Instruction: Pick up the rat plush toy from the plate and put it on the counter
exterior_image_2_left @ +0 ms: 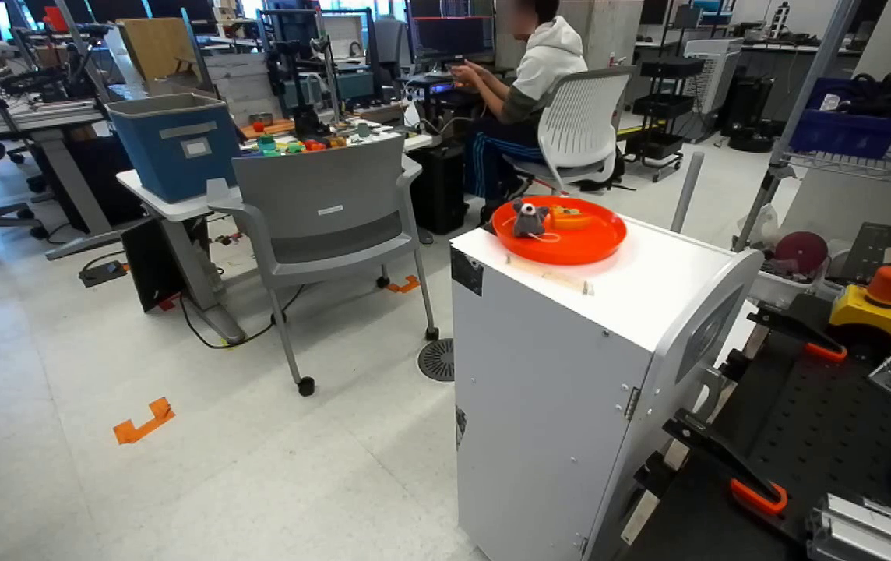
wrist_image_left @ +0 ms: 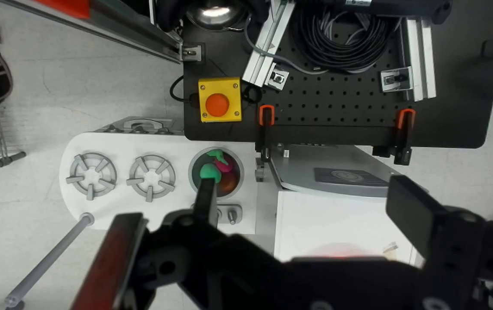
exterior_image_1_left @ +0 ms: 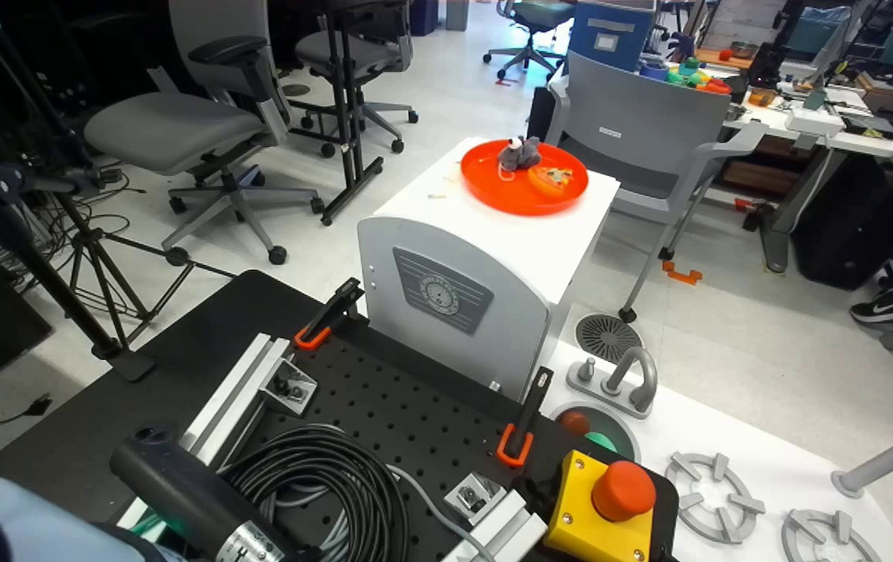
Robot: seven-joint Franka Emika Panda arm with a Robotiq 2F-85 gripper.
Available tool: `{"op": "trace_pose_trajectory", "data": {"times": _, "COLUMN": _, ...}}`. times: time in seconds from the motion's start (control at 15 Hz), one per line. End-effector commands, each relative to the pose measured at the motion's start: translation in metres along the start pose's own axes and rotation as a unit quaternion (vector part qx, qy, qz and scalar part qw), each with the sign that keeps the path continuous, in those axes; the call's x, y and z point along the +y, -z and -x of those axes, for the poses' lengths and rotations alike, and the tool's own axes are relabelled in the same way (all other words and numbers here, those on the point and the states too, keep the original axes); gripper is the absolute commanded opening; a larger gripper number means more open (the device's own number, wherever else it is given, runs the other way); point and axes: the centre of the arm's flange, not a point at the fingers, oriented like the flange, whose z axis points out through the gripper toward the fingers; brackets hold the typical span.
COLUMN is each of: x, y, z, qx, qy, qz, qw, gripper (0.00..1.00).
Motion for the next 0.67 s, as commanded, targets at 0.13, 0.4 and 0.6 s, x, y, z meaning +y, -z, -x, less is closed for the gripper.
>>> {"op": "trace_pose_trajectory", "data": {"times": 0.13, "x": -0.015, "y": 0.017, "z": 0.010, "qx": 0.016, "qy": -0.034, "qz": 0.008, "qw": 0.9993, "gripper": 1.00}}
{"op": "trace_pose_trajectory", "data": {"times": 0.4, "x": -0.018, "y": 0.019, "z": 0.012, "qx": 0.030, "qy": -0.035, "qz": 0.014, "qw": 0.9988, "gripper": 1.00}}
{"op": "trace_pose_trajectory", "data": {"times": 0.6, "x": -0.027, "y": 0.027, "z": 0.029, "qx": 0.053, "qy": -0.036, "qz": 0.020, "qw": 0.9978, "gripper": 1.00}}
